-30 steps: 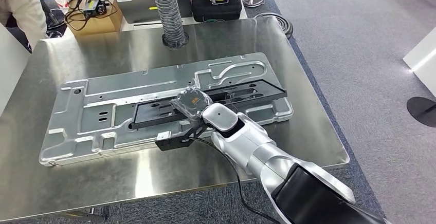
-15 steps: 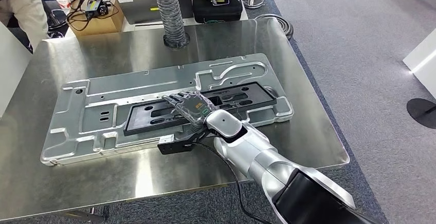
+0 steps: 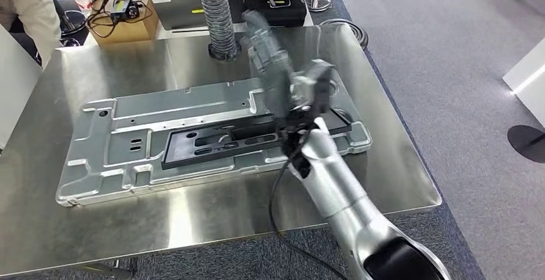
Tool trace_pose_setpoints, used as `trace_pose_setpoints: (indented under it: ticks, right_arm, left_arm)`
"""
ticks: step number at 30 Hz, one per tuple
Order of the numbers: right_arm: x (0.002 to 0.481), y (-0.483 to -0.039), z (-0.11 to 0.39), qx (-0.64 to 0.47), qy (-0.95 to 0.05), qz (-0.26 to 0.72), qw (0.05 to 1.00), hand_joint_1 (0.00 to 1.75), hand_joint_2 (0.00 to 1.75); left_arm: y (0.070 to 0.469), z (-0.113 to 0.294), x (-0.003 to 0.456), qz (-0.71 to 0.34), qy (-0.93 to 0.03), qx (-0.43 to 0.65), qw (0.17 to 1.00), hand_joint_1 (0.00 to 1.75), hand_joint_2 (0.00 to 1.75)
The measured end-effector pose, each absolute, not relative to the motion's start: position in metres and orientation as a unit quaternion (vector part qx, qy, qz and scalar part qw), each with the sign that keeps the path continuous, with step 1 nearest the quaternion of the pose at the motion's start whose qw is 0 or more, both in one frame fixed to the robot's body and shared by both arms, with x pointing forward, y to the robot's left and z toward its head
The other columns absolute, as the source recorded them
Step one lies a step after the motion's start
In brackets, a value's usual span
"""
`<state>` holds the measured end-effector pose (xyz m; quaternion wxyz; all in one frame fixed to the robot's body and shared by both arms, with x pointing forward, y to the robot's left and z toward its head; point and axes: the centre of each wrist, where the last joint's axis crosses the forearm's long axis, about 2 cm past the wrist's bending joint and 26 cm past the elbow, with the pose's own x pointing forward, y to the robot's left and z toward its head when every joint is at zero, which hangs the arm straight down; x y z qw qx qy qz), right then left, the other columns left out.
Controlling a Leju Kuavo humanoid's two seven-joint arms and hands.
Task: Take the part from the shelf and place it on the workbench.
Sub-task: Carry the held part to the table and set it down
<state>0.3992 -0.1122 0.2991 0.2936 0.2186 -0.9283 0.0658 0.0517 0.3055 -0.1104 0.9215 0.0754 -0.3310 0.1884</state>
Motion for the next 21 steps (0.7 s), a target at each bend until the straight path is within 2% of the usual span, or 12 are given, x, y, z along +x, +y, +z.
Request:
trace_pose_setpoints:
  ticks: [4,10,21]
  right_arm:
    - [0.374,-0.174,0.333,0.17,-0.968,-0.009,0.185,0.0,0.0]
    - [0.329,-0.246,0.328,0.083,-0.991,-0.044,0.093,0.0,0.0]
    - [0.263,-0.29,0.318,0.022,-0.998,-0.037,0.047,0.0,0.0]
  left_arm:
    - [0.306,-0.111,0.046,0.206,-0.332,0.081,0.917,0.0,0.0]
    - [0.306,-0.111,0.045,0.221,-0.334,0.086,0.912,0.0,0.0]
    - [0.305,-0.111,0.045,0.217,-0.337,0.081,0.913,0.0,0.0]
